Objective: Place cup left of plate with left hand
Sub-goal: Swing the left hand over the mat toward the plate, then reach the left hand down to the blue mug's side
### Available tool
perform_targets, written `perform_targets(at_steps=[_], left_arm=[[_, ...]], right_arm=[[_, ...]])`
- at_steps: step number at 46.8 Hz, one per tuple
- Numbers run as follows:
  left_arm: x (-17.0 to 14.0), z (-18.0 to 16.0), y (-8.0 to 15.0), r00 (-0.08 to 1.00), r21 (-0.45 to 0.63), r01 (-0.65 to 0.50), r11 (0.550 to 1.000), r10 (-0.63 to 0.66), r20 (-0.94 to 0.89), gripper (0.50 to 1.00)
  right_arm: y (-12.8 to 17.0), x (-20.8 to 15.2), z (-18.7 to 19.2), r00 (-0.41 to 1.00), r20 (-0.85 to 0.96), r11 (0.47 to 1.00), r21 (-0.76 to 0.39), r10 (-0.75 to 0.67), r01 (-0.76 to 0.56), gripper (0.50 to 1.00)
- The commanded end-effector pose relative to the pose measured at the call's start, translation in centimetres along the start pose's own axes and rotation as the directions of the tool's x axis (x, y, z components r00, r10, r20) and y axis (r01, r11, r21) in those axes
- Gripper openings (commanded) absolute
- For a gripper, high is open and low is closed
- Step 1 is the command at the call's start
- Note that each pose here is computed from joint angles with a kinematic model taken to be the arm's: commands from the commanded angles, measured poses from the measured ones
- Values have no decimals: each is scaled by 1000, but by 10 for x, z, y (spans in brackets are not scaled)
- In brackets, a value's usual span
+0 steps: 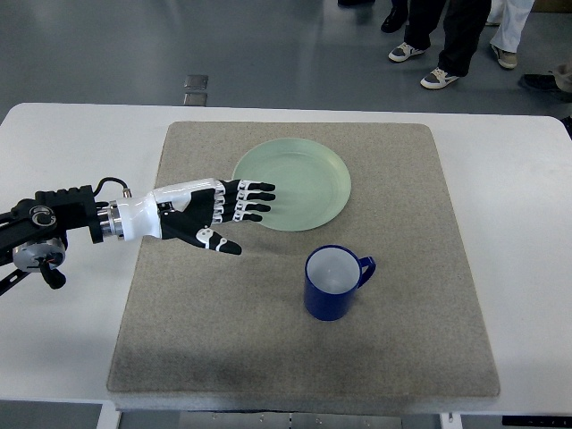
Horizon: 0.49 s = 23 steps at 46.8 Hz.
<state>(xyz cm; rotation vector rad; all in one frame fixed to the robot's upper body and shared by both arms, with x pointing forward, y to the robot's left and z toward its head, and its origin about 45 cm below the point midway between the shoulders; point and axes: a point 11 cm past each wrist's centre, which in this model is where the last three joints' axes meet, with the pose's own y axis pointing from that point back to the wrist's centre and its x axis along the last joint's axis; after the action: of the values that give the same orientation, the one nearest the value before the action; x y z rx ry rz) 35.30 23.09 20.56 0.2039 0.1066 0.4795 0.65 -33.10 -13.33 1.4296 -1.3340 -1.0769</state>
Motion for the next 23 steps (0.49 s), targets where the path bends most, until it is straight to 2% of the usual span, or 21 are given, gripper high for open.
perform_targets(at_steps=[1, 12, 23], left_arm=[[-4, 1, -6, 1000, -9, 14, 1000, -14, 0, 996], [-18, 3, -28, 998, -37, 62, 997, -62, -5, 996], [-34, 0, -46, 991, -20, 123, 992, -122, 46, 996]], right_arm=[[0, 0, 0, 1000, 0, 1000, 0, 0, 0, 932], [0, 0, 0, 1000, 0, 1000, 0, 0, 0, 932], [0, 0, 0, 1000, 0, 1000, 0, 0, 0, 932]])
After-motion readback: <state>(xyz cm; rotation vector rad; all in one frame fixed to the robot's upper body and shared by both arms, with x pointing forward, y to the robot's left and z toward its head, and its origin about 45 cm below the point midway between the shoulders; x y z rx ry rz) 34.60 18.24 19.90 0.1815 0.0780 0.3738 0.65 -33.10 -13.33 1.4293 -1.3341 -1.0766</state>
